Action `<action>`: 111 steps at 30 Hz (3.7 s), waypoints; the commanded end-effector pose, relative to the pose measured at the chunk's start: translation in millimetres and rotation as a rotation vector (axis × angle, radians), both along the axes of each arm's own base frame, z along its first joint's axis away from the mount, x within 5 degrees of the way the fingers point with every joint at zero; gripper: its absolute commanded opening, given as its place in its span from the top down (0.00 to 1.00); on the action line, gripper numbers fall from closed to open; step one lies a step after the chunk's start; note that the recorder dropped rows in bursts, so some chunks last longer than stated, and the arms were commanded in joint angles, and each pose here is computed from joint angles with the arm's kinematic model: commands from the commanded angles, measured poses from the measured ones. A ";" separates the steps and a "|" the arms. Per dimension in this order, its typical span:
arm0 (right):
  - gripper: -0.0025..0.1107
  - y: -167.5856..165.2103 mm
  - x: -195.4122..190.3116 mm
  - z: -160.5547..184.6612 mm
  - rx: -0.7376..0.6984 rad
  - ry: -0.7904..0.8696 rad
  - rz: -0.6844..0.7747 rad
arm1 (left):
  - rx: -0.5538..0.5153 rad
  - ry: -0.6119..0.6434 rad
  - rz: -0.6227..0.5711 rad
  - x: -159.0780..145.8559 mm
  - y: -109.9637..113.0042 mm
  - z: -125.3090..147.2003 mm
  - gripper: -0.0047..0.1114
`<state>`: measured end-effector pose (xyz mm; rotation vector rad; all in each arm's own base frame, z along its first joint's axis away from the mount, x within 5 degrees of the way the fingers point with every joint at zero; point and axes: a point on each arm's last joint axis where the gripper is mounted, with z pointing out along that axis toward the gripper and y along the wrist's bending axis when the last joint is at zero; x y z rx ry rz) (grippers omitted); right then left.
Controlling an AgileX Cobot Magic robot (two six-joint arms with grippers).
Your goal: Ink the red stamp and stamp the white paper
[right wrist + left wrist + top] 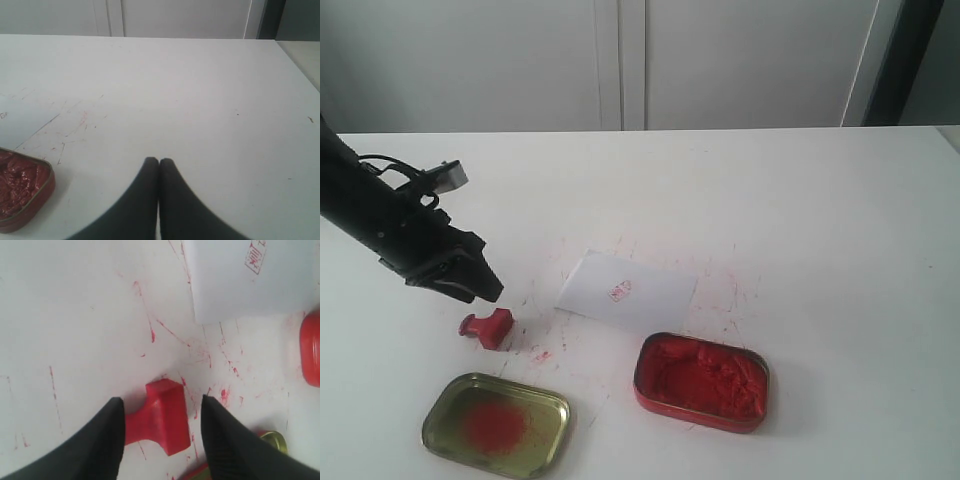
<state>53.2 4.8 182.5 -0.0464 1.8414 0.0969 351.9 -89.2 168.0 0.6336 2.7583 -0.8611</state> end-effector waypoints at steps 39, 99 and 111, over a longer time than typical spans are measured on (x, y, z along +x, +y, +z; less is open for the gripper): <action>0.98 -0.2 0.1 -0.1 0.030 -0.013 -0.012 | 0.028 0.013 0.059 -9.9 4.8 31.8 0.96; 0.98 -0.2 0.1 -0.1 0.030 -0.013 -0.012 | 0.337 -0.323 0.275 -224.7 60.4 139.0 0.96; 0.98 -0.2 0.1 -0.1 0.030 -0.013 -0.012 | 0.334 -0.335 0.277 -227.3 60.7 140.8 0.96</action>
